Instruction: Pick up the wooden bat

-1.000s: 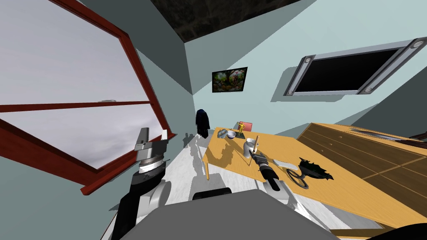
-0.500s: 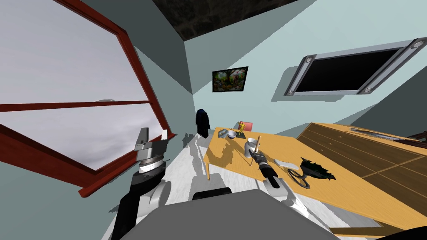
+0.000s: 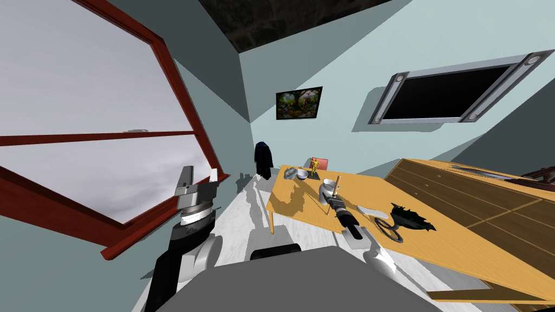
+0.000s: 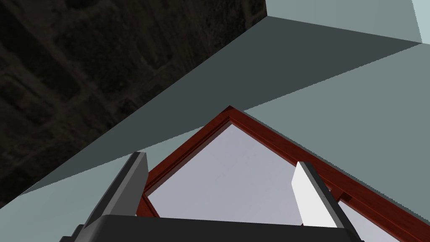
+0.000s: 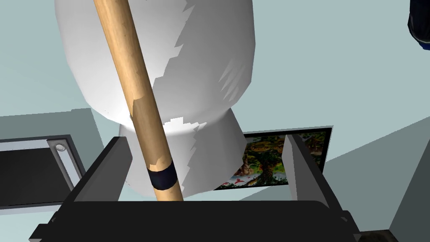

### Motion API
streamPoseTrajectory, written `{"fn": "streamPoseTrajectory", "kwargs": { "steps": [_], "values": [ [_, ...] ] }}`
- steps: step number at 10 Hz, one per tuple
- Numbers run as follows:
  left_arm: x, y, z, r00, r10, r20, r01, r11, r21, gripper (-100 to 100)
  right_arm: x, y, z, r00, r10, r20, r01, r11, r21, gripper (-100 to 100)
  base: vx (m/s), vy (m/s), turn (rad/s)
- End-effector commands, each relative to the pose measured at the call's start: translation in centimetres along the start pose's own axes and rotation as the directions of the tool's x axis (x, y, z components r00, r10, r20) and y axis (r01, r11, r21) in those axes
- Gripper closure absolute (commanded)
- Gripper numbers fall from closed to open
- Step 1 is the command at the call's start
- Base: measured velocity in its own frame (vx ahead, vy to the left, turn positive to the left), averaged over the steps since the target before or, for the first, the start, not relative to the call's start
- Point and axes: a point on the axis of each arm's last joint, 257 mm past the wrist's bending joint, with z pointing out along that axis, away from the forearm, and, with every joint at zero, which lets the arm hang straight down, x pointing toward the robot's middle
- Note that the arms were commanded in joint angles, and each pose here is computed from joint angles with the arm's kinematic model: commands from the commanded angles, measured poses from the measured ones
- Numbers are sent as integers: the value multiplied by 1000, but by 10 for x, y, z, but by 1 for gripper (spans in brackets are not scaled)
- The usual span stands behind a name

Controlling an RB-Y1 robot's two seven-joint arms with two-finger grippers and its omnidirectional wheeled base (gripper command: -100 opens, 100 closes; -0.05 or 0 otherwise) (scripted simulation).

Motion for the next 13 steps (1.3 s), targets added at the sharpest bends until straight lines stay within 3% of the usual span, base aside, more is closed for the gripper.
{"fn": "streamPoseTrajectory", "kwargs": {
  "steps": [1, 2, 3, 4, 5, 6, 7, 9, 10, 13],
  "values": [
    [0, 0, 0, 1000, 0, 0, 0, 1000, 0, 0, 14, -6, -3, 1000, 6, -28, -6, 1000, 9, -100, 2, 26, 0],
    [0, 0, 0, 1000, 0, 0, 0, 1000, 0, 0, -13, -3, 14, 1000, -3, 26, 3, 1000, -28, -100, -2, 45, -38],
    [0, 0, 0, 1000, 0, 0, 0, 1000, 0, 0, 8, -10, 9, 1000, 4, -17, -4, 1000, -11, -100, 2, 53, -18],
    [0, 0, 0, 1000, 0, 0, 0, 1000, 0, 0, 15, -13, 7, 999, 6, -31, -7, 1000, -4, -100, 4, 30, 2],
    [0, 0, 0, 1000, 0, 0, 0, 1000, 0, 0, -6, -14, 22, 1000, -1, 9, 1, 1000, -31, -100, 3, 54, -38],
    [0, 0, 0, 1000, 0, 0, 0, 1000, 0, 0, 12, -21, 17, 1000, 5, -27, -5, 1000, -15, -100, 4, 57, -21],
    [0, 0, 0, 1000, 0, 0, 0, 1000, 0, 0, -12, -23, 32, 1000, -4, 19, 5, 999, -40, -100, -2, 73, -47],
    [0, 0, 0, 1000, 0, 0, 0, 1000, 0, 0, 11, -33, 24, 1000, 4, -30, -4, 1000, -16, -100, 2, 48, -4],
    [0, 0, 0, 1000, 0, 0, 0, 1000, 0, 0, -17, -36, 39, 1000, -6, 22, 7, 999, -40, -100, 2, 45, -38],
    [0, 0, 0, 1000, 0, 0, 0, 1000, 0, 0, 8, -47, 31, 1000, 2, -30, -2, 1000, -13, -100, 5, 29, -6]
  ]
}}
